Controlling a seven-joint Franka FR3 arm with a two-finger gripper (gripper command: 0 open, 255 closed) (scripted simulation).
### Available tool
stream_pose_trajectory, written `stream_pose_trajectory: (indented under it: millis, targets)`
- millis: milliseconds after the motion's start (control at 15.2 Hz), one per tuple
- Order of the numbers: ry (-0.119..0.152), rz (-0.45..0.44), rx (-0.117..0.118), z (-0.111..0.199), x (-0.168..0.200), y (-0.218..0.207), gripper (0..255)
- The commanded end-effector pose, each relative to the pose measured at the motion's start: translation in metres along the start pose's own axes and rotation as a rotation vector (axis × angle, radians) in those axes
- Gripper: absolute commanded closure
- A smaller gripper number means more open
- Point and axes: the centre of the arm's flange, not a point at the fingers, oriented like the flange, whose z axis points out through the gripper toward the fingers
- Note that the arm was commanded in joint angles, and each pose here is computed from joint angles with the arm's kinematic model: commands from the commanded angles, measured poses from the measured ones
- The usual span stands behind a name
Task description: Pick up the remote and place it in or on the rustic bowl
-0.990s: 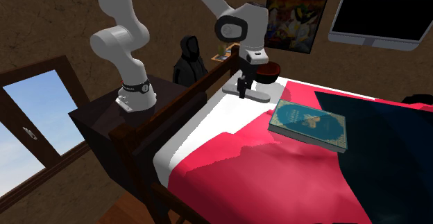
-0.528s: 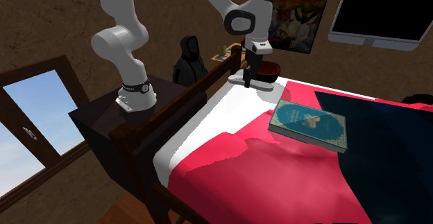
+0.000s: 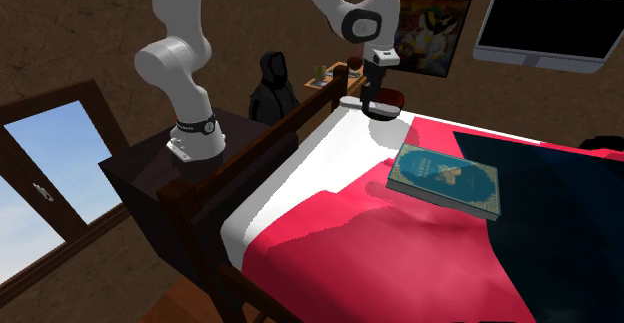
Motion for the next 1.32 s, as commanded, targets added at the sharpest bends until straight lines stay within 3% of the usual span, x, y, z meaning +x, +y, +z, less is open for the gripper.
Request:
stream_pose_trajectory:
  millis: [0,1254]
  targets:
    - [0.0,0.002,0.0,0.003,-0.001,-0.026,255]
    - [0.0,0.002,0.0,-0.005,-0.025,-0.276,255]
